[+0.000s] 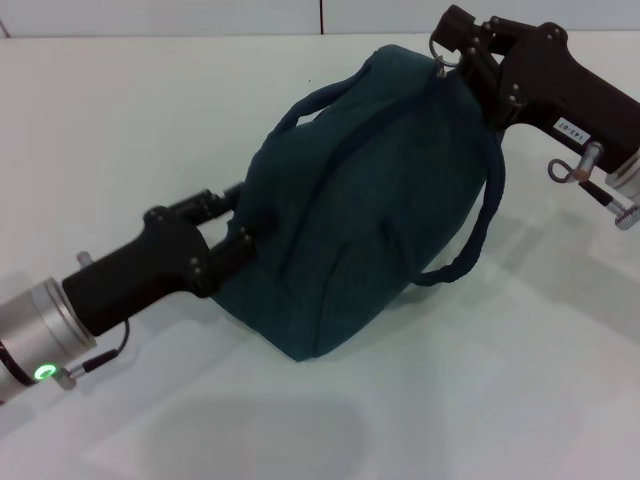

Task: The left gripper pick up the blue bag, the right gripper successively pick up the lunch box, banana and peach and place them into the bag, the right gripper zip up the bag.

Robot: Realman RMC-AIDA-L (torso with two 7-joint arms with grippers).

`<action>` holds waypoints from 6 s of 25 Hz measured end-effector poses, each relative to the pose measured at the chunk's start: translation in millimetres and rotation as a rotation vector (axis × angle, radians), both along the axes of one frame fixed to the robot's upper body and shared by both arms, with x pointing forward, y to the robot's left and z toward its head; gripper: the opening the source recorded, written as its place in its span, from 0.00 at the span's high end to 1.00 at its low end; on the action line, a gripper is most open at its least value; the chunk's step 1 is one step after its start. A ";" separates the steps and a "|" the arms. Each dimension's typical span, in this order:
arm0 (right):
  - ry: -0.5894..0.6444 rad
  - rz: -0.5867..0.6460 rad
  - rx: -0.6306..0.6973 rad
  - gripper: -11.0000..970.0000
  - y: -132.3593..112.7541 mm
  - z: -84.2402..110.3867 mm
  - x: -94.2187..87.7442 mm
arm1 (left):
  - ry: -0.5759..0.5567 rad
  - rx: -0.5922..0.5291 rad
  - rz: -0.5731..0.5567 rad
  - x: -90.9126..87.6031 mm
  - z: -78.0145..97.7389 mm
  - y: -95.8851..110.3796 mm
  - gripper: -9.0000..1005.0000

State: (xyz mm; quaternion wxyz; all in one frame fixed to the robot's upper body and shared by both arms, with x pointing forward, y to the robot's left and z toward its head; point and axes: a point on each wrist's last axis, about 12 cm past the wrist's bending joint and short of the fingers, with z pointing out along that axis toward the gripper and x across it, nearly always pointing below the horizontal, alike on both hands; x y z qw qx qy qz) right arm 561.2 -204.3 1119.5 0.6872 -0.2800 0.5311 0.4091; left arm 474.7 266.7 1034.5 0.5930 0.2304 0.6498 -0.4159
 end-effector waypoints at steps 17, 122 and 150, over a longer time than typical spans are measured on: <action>0.198 0.000 0.092 0.97 2.8 0.5 19.7 | 0.096 0.021 -0.182 50.8 81.1 15.7 0.31; 0.383 -0.257 0.247 0.42 -75.3 -40.7 -10.7 | 0.136 0.329 -0.134 120.2 145.8 -52.8 0.89; 0.114 0.302 -0.242 0.11 -73.0 -61.6 -98.7 | 0.019 0.195 -0.183 -32.2 43.7 49.9 0.11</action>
